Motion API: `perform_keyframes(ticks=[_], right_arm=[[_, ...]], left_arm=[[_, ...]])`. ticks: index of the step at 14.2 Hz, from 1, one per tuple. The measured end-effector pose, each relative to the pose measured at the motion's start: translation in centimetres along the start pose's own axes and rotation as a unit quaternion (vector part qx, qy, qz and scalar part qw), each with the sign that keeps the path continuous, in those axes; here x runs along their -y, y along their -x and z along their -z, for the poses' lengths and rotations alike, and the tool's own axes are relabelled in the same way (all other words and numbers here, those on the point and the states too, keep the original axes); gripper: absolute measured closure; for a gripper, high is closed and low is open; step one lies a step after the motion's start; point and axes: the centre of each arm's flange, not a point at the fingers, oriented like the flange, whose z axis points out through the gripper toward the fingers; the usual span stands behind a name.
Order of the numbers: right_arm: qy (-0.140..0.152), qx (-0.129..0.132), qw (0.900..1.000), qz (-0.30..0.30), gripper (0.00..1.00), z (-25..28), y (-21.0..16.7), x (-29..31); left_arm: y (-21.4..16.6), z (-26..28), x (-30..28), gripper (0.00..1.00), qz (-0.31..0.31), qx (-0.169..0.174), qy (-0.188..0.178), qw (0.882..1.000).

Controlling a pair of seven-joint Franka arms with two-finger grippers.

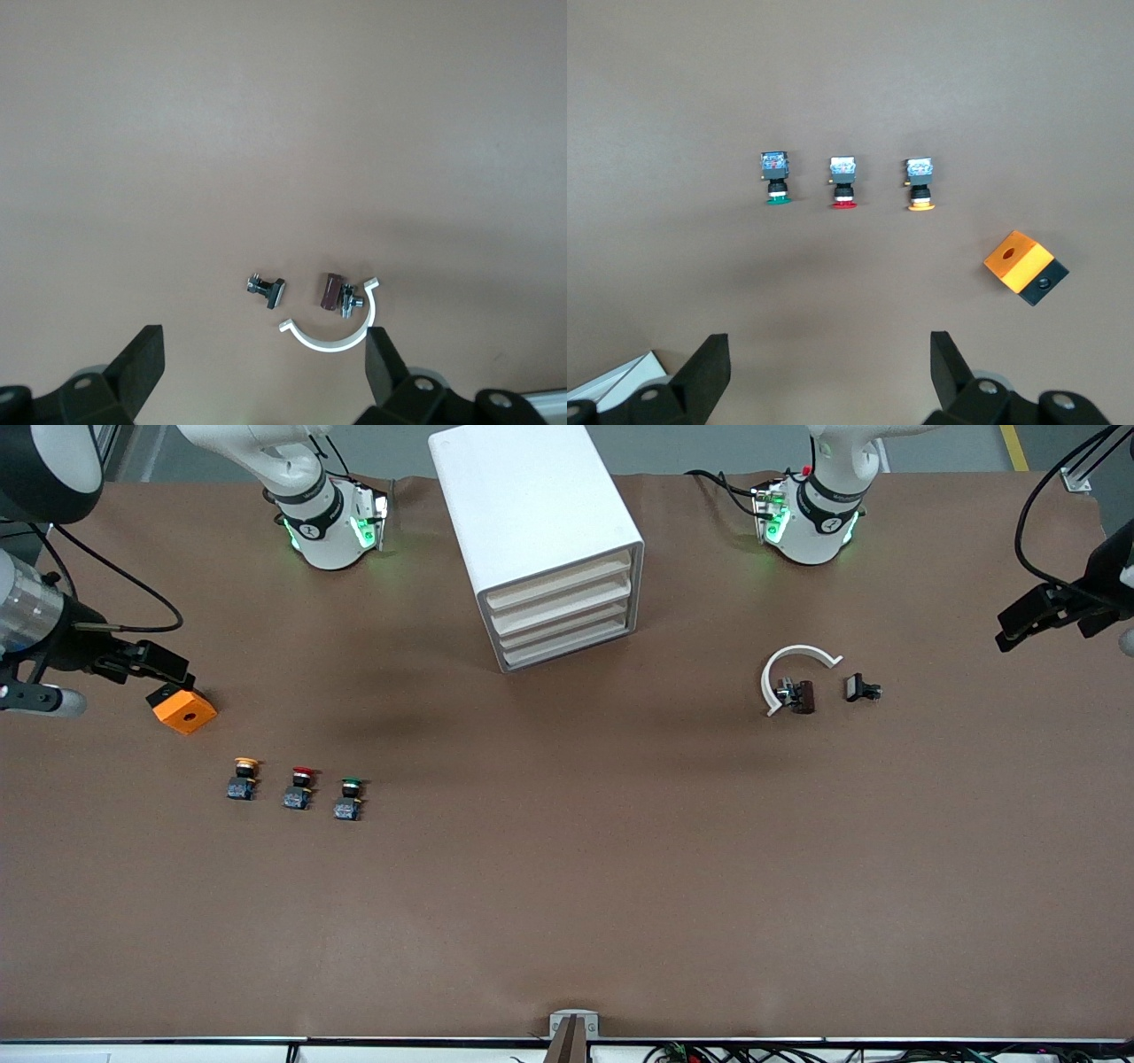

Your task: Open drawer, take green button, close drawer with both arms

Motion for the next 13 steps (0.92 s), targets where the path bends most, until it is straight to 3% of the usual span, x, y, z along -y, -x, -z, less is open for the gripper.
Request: perform_keyframes(ticks=[7,13], right_arm=[[0.001,-0.008,1.0,0.017,0.0,3.1,0.1,-2.4],[0.009,-0.015,0.999,0.03,0.0,4.3,0.1,-3.9]], left_arm=[[1.6,-0.1,-1.0,0.0,-0.043,0.002,0.019,0.999],[2.5,-0.6,-5.8,0.0,-0.084,0.007,0.013,0.996]])
